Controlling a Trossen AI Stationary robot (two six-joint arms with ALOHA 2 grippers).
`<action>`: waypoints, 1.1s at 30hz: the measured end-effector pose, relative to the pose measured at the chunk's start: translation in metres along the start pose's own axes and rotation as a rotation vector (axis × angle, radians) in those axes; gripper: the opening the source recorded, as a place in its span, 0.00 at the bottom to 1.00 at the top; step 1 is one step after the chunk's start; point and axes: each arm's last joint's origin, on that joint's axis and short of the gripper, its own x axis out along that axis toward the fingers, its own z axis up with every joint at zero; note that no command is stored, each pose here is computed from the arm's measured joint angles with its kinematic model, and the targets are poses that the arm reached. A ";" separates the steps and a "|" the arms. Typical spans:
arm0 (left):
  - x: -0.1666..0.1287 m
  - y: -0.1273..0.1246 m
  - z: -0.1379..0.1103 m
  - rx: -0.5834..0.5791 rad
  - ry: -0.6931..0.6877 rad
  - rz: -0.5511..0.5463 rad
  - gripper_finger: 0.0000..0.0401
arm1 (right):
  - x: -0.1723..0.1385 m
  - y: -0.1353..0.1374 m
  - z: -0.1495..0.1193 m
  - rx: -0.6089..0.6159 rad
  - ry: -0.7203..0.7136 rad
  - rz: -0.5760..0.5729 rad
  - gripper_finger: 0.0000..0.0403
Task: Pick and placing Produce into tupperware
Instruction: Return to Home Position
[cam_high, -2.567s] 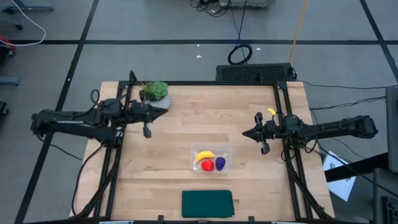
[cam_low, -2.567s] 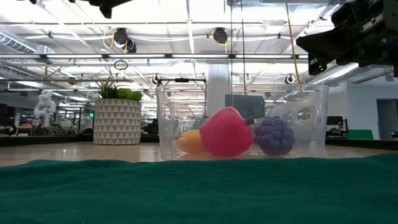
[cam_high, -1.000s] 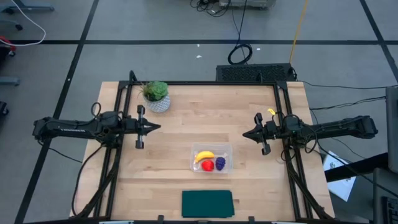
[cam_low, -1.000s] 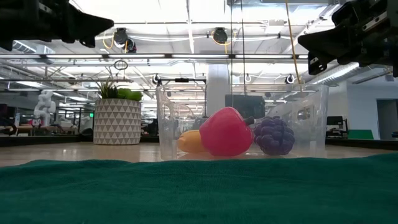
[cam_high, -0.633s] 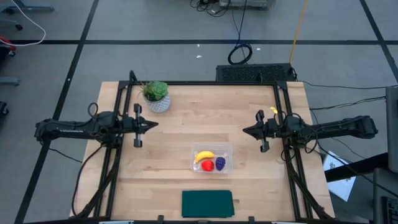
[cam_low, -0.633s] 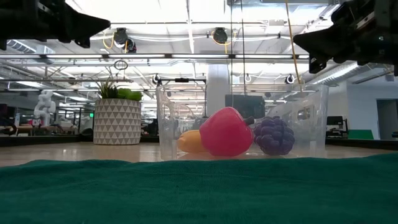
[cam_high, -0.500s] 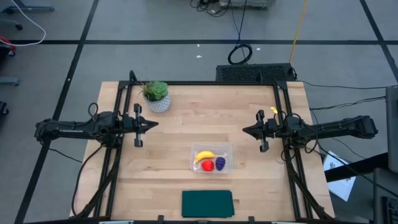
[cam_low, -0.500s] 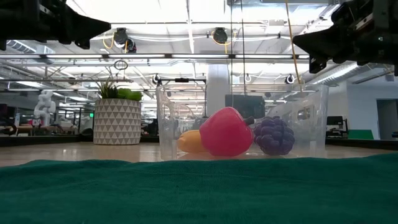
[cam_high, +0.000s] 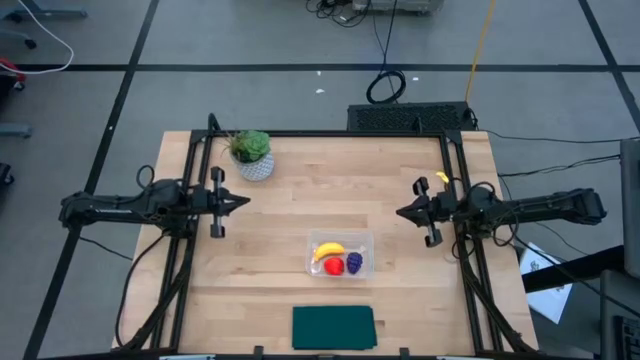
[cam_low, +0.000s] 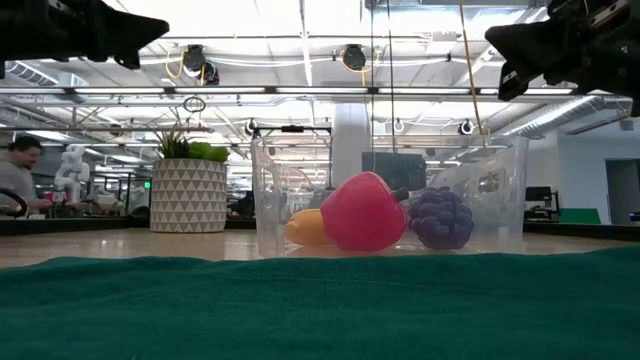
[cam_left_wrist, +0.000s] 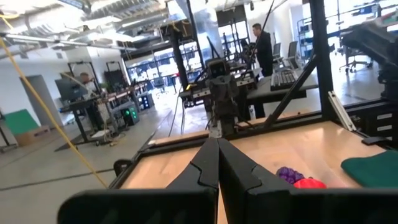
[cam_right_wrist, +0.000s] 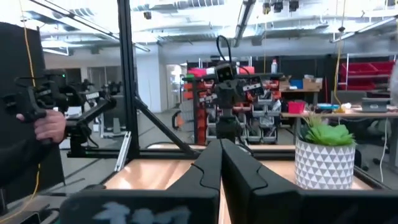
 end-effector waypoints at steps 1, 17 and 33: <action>-0.001 0.000 0.001 0.003 -0.006 -0.002 0.00 | -0.001 0.000 0.001 -0.001 -0.010 0.001 0.00; -0.005 -0.009 -0.010 0.008 0.119 -0.050 0.00 | -0.004 0.001 -0.004 -0.004 0.049 0.028 0.00; -0.006 -0.010 -0.017 -0.006 0.211 -0.002 0.00 | -0.004 0.003 -0.006 0.001 0.066 0.077 0.00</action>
